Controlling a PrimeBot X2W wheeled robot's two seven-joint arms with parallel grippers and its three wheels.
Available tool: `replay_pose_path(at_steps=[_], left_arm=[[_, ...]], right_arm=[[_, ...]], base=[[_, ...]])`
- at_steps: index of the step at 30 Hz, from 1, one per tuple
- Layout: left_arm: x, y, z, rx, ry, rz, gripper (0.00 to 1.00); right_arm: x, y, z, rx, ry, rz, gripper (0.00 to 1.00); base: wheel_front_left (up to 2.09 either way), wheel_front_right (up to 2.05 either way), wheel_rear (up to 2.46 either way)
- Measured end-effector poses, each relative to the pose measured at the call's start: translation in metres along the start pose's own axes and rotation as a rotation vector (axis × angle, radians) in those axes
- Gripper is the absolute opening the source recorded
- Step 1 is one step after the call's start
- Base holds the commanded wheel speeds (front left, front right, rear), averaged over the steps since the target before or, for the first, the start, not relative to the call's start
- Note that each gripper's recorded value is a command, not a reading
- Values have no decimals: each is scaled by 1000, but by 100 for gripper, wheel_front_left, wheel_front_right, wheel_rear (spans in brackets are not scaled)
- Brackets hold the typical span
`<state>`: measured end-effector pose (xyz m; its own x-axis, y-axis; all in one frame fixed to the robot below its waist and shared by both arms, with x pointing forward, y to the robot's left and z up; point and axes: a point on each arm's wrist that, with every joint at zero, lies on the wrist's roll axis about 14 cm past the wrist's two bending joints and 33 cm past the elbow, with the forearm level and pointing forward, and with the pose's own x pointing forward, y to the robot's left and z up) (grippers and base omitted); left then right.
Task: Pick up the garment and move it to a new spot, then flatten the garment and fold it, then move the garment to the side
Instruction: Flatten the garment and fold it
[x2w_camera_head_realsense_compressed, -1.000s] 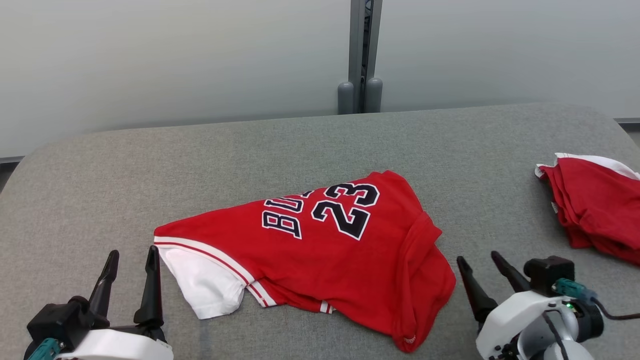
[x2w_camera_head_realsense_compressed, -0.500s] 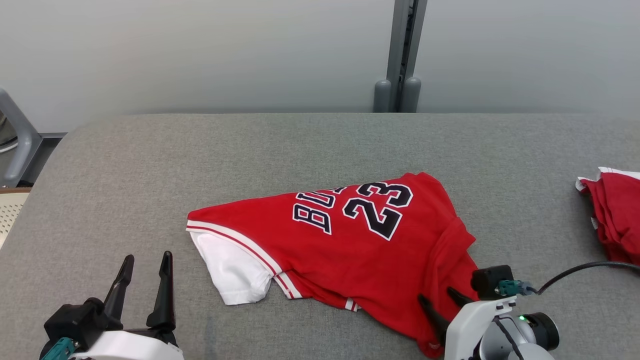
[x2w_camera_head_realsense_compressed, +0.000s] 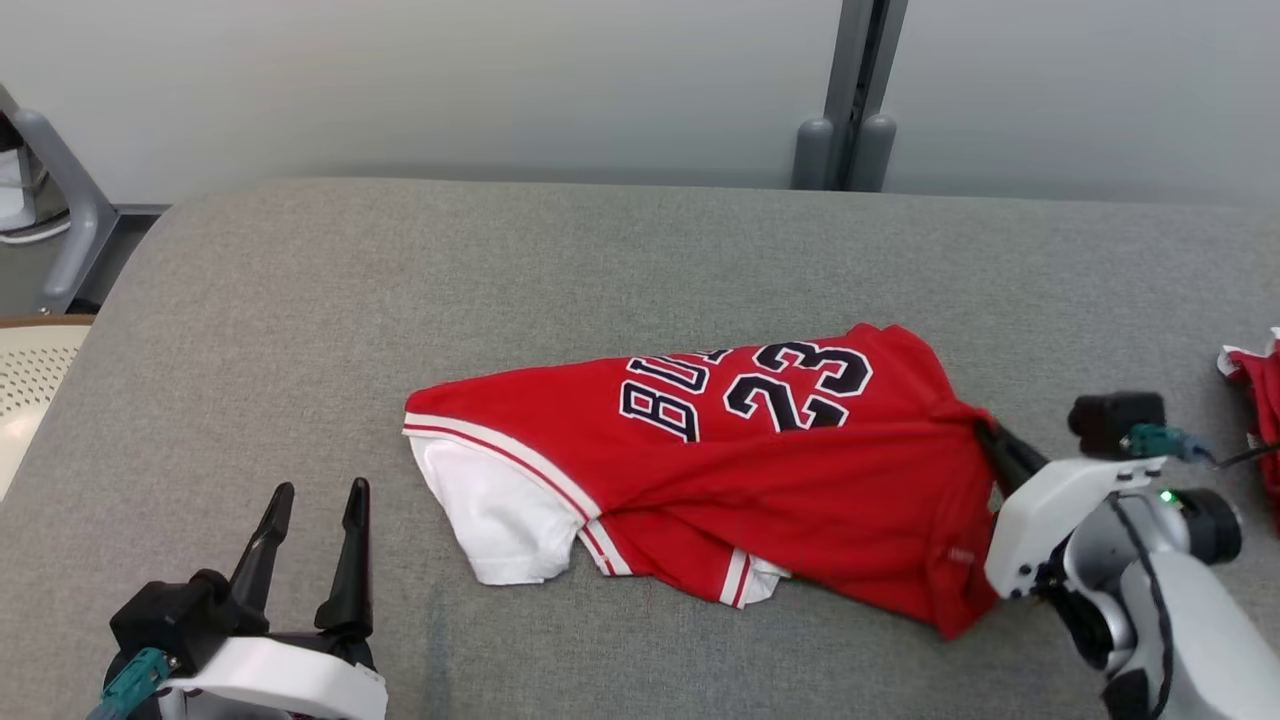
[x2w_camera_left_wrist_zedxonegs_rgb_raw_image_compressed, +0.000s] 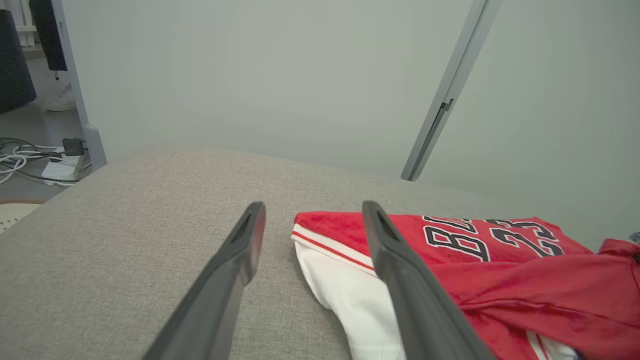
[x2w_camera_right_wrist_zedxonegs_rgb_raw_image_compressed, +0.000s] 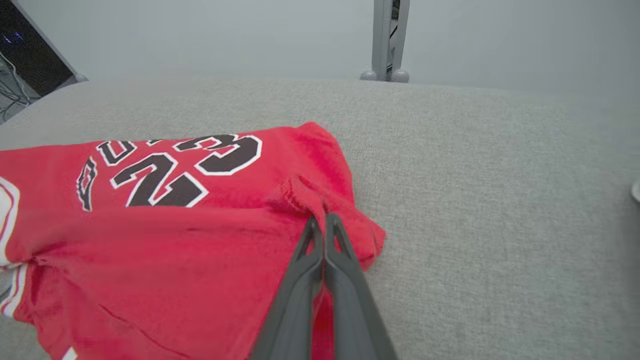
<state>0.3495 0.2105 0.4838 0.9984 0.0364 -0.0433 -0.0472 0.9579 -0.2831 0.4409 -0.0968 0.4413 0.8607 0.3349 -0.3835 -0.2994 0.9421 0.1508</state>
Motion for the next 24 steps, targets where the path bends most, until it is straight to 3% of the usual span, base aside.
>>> replay_pose_path(at_steps=[5,13,14,17,18,19,20,21,22,24], left_arm=[[7,-1,-10,-7,29,-8,100],[7,2,-23,-4,80,-10,100],[4,2,-28,-4,95,-14,100],[4,0,-29,-6,98,-18,100],[4,-1,-29,-6,99,-25,100],[5,-3,-29,-6,98,-35,100],[6,-5,-29,-5,99,-42,100],[7,-7,-28,-4,96,-46,100],[7,-7,-28,-1,96,-51,100],[8,-8,-28,4,101,-58,100]], right_arm=[[25,-24,21,-1,-26,-28,0],[47,-48,25,-10,-4,-75,0],[47,-50,22,-10,2,-83,18],[39,-65,17,-21,4,-122,12],[36,-72,17,-31,-1,-141,3],[33,-77,17,-35,-3,-154,0],[31,-80,15,-35,-2,-165,22],[29,-81,14,-36,-5,-171,58],[27,-83,13,-33,-10,-178,100],[24,-81,17,-18,-40,-183,100]], base=[[0,0,0],[0,0,0],[0,0,0],[0,0,0],[0,0,0],[0,0,0],[0,0,0],[0,0,0],[0,0,0],[0,0,0]])
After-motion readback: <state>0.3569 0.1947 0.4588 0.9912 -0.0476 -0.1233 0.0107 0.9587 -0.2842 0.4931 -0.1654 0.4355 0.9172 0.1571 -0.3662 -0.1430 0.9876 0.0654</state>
